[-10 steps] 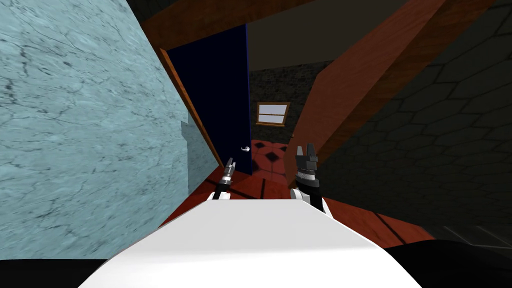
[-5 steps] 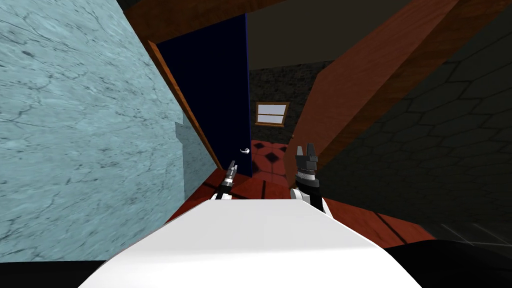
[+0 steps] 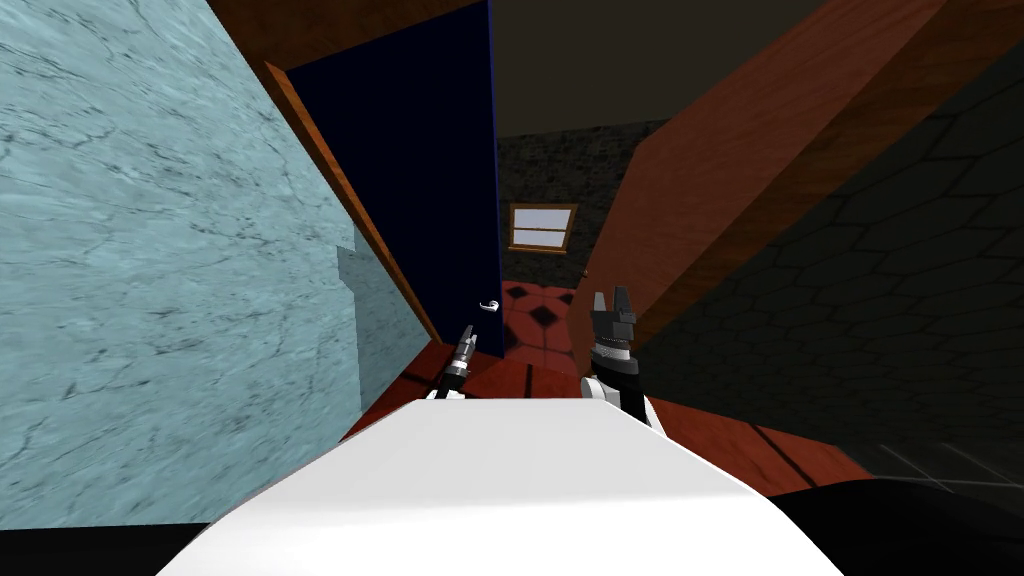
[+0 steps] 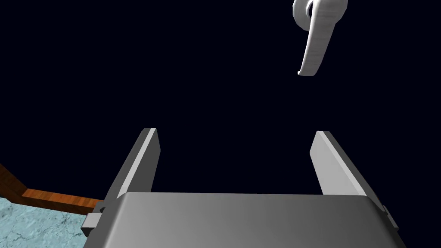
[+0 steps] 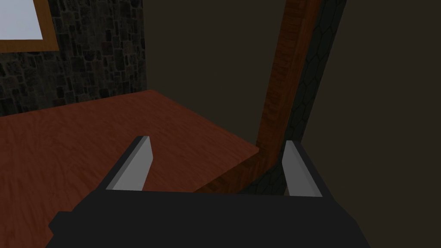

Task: Push the door open

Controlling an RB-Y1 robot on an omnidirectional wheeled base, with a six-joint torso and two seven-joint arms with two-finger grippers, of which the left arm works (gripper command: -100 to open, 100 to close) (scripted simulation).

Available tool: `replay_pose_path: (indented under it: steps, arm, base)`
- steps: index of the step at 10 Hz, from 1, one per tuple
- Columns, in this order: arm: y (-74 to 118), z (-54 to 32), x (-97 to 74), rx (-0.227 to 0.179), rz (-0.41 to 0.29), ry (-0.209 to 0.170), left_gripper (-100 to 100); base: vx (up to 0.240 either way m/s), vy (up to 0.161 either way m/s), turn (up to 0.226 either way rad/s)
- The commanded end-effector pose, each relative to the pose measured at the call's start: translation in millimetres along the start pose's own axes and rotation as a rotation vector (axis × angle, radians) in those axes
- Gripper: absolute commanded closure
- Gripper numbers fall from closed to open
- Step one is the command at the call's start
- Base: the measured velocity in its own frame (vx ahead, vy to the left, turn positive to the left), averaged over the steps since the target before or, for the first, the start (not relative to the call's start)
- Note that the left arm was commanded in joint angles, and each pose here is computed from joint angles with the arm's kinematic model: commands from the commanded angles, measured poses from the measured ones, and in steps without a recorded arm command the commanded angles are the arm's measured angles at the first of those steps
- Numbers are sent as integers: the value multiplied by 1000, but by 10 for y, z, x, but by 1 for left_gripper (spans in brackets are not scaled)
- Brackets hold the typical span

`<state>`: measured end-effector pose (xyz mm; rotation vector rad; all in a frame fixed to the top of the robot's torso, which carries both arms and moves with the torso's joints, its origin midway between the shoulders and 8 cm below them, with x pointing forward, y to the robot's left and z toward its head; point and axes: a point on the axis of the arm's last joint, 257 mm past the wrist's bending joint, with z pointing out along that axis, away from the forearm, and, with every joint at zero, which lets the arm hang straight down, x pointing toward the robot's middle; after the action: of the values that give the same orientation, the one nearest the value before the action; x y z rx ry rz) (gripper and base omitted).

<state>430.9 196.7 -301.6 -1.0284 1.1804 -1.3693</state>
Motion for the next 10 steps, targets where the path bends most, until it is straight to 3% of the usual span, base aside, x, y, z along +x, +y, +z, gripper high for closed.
replay_pose_path:
  steps: [1, 10]
  arm:
    - [113, -34, 30, -18, -2, 6, -100]
    - [686, -239, 207, -124, -12, 42, -100]
  base:
    - [97, 46, -47]
    - [96, 47, -44]
